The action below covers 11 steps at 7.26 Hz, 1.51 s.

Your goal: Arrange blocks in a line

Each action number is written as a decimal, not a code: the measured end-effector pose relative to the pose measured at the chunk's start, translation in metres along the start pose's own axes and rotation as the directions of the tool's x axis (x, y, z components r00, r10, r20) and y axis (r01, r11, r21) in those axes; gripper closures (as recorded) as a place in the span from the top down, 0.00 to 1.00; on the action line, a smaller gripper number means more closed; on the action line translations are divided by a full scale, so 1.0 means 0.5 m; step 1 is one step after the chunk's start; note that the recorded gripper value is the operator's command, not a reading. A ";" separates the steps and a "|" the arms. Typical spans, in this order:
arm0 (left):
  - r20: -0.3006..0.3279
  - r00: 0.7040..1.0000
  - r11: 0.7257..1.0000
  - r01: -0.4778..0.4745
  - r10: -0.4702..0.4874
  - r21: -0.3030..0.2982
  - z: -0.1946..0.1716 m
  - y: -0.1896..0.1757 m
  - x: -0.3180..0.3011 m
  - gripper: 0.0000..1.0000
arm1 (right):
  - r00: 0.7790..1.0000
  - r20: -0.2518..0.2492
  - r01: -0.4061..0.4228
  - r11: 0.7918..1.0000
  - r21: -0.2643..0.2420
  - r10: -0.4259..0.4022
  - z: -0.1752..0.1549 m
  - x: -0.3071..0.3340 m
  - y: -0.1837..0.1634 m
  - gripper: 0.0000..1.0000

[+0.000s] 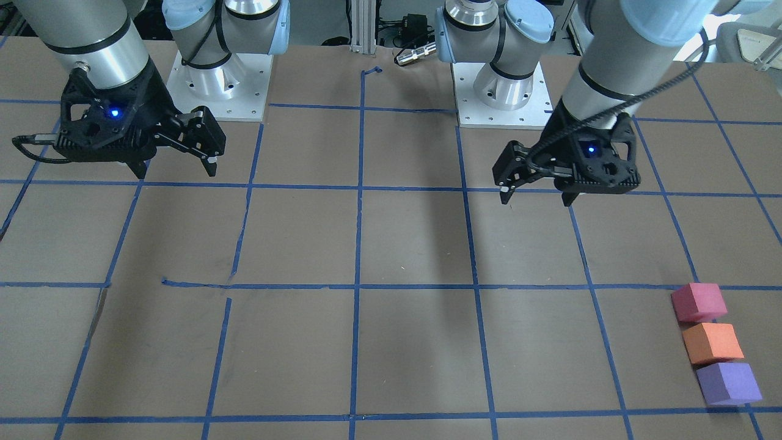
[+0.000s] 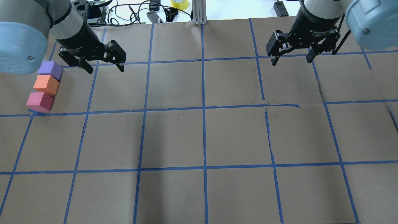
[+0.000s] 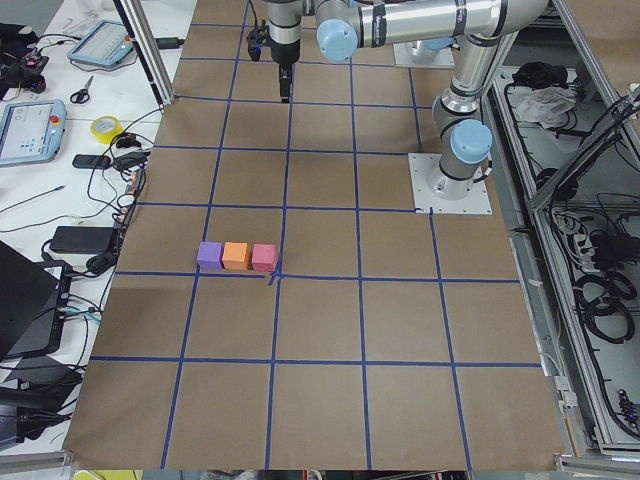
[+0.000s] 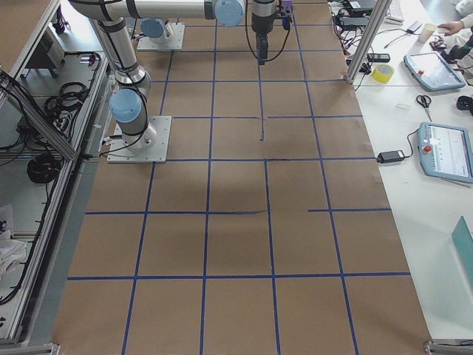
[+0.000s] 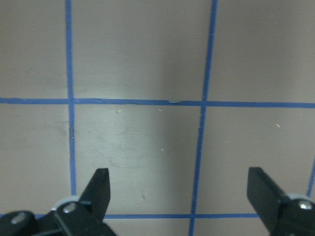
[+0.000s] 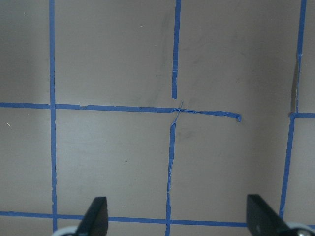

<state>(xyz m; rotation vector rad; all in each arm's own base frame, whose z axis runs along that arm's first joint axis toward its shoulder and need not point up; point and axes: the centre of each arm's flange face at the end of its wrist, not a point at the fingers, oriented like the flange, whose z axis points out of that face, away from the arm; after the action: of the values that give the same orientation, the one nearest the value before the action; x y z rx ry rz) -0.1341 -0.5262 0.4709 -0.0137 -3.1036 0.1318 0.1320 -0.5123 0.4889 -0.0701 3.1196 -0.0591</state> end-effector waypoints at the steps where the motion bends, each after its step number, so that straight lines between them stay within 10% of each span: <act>1: -0.010 0.999 0.999 -0.032 0.033 0.012 -0.040 0.007 0.055 1.00 | 1.000 0.001 0.000 1.000 0.000 0.000 0.000 -0.001 0.000 1.00; 3: -0.093 0.994 0.998 -0.059 0.060 0.014 -0.104 0.037 0.106 1.00 | 1.000 0.001 0.000 1.000 0.001 0.000 0.000 -0.001 0.000 1.00; 11: 0.051 0.997 0.998 -0.066 0.065 0.020 -0.151 0.100 0.067 1.00 | 1.000 0.000 0.000 1.000 0.000 0.000 0.000 -0.001 0.000 1.00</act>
<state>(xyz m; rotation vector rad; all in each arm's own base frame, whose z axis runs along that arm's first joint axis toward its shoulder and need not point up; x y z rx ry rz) -0.1647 -0.4694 0.5431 -0.1134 -3.1524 0.1700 0.1326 -0.5122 0.4889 -0.0700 3.1191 -0.0593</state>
